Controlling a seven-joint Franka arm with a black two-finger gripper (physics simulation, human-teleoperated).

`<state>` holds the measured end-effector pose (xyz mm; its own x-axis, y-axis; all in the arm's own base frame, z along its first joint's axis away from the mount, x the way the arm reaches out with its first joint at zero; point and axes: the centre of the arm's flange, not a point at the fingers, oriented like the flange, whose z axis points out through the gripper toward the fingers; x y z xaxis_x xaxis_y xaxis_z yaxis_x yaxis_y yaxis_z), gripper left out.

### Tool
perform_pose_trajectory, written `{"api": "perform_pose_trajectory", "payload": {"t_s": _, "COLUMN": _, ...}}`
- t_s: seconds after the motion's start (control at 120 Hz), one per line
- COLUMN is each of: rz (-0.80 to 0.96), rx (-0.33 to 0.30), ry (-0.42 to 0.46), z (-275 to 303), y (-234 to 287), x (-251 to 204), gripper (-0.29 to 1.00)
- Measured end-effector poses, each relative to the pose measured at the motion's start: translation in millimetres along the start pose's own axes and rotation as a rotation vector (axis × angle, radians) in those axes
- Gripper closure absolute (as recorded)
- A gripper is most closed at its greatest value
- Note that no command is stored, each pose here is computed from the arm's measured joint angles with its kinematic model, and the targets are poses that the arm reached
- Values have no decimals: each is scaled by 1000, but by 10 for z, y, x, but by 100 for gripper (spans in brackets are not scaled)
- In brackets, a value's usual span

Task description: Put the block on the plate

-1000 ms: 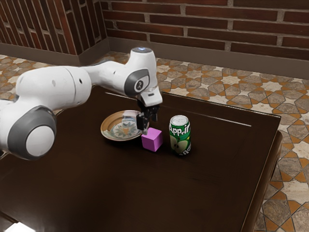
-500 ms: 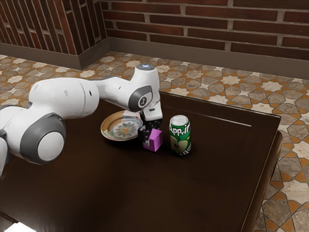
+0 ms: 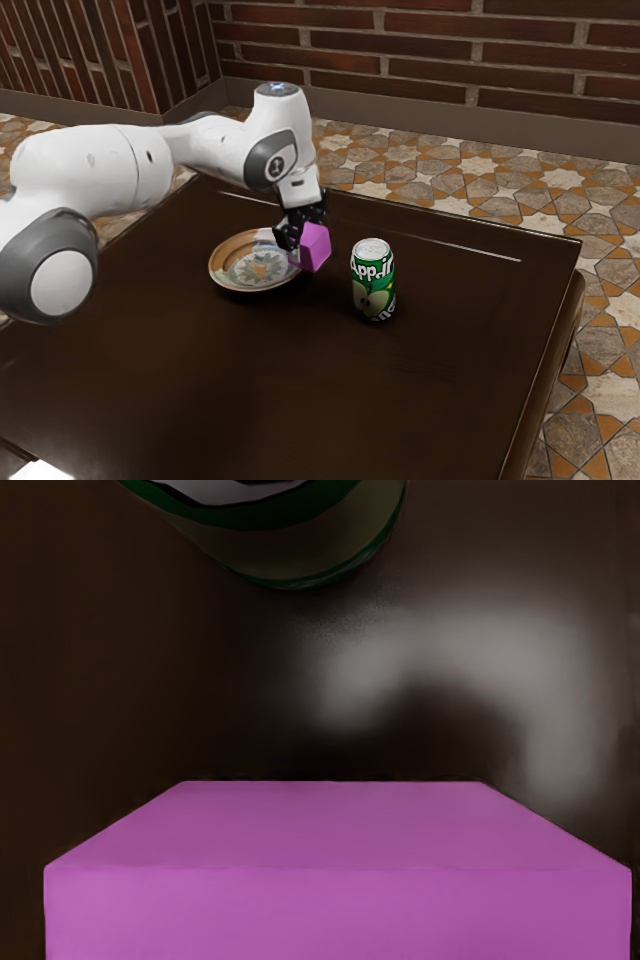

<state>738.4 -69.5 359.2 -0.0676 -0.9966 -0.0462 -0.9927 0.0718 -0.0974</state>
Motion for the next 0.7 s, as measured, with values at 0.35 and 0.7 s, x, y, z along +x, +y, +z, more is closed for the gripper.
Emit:
{"api": "perform_pose_trajectory", "payload": {"t_s": 0.35, "rz": -120, "rx": -23, "ry": -14, "z": -254, "y": 339, "x": -1015, "gripper": 29}}
{"api": "perform_pose_trajectory", "payload": {"t_s": 0.7, "rz": -168, "rx": 0, "ry": -56, "z": 217, "y": 62, "x": -1540, "gripper": 29}}
